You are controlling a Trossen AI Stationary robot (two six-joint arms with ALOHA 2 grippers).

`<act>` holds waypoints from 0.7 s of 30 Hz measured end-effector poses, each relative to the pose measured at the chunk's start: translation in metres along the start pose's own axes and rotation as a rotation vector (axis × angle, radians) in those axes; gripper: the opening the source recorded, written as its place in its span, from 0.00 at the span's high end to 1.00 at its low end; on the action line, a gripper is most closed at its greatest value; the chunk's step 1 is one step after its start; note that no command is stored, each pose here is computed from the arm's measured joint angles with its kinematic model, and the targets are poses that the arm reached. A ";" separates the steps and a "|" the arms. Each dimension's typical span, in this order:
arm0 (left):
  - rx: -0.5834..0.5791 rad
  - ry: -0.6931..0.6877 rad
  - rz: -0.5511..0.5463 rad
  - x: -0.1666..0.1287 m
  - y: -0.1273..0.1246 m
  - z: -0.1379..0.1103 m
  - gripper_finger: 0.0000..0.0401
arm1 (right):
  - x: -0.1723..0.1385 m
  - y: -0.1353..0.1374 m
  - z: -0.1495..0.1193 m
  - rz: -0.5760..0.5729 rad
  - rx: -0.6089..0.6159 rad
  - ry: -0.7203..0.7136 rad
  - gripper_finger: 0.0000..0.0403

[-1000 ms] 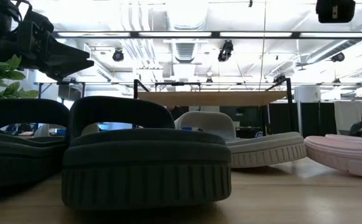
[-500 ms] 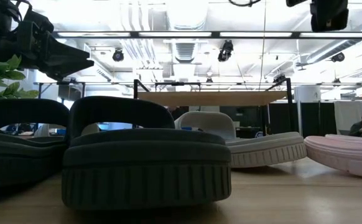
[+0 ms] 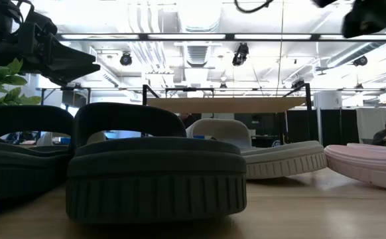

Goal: Pick and place slides into the shelf
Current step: Put the right pink slide on the shelf

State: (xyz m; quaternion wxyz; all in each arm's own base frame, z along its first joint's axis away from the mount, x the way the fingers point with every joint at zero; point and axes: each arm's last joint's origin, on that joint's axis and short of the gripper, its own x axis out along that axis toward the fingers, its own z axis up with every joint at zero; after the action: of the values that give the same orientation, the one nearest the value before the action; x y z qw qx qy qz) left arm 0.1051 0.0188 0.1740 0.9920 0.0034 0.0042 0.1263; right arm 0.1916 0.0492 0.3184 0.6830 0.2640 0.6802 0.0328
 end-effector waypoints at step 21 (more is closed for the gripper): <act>0.000 0.001 0.000 0.000 0.000 0.000 0.44 | 0.103 0.015 -0.009 -0.112 -0.135 0.222 0.65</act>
State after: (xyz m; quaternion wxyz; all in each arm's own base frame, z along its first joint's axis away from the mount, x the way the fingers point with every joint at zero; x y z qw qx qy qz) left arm 0.1051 0.0188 0.1739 0.9920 0.0034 0.0049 0.1265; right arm 0.1952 0.1066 0.2310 0.6206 0.1740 0.7615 0.0691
